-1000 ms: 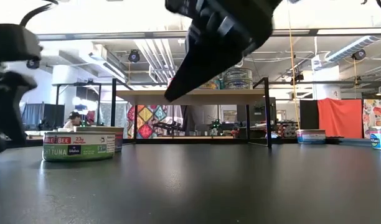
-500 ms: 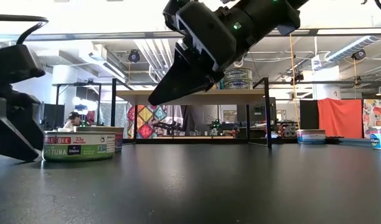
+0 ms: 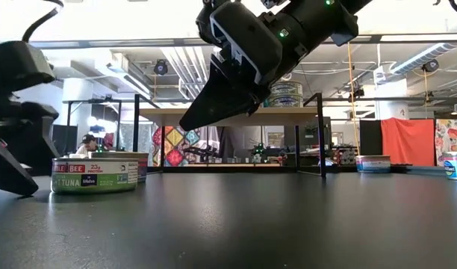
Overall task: Stack canned seafood by type on shelf
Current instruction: Put the bottom white green tuna can on the shelf
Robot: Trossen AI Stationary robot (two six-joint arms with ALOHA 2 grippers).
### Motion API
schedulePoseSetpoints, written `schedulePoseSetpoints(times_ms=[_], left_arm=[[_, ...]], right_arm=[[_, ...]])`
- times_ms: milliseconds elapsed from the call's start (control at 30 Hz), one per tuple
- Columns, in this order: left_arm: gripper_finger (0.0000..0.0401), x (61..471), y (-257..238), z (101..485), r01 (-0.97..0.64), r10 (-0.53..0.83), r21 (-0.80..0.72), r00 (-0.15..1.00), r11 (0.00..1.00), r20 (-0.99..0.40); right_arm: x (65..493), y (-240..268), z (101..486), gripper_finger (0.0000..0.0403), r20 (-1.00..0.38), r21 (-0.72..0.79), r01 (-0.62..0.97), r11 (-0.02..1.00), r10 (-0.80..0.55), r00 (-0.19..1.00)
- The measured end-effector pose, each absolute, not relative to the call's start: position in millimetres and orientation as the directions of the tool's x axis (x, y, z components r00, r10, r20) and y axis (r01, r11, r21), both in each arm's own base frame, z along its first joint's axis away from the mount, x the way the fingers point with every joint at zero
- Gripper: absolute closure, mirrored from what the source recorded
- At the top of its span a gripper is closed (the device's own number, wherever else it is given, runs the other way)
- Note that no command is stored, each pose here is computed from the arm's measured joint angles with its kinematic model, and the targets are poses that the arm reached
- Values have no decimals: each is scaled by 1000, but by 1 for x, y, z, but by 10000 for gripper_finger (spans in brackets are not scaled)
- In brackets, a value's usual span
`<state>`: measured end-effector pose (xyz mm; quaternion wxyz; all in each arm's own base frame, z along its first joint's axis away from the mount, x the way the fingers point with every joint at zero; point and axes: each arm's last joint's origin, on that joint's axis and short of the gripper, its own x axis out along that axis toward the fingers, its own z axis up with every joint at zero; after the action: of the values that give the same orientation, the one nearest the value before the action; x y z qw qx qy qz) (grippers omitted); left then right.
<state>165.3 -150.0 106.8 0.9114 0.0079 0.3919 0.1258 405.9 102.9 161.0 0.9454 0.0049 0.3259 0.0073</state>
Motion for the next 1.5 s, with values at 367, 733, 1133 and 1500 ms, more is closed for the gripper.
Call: schedulePoseSetpoints(times_ms=[367, 733, 1133, 1500], left_arm=[[21, 154, -134, 88, -311, 208, -16, 672, 950, -711], [8, 140, -118, 73, -181, 123, -49, 820, 982, -559], [8, 147, -118, 55, -183, 156, -9, 861, 983, -484], [7, 152, -120, 48, -181, 157, -25, 905, 983, -396]], right_arm=[[407, 103, 154, 390, -626, 41, 10, 999, 18, 779], [415, 101, 107, 390, -680, 59, 70, 996, -11, 733], [454, 87, 90, 390, -583, 120, 71, 990, 13, 812], [479, 82, 92, 390, -626, 70, 59, 996, -2, 779]])
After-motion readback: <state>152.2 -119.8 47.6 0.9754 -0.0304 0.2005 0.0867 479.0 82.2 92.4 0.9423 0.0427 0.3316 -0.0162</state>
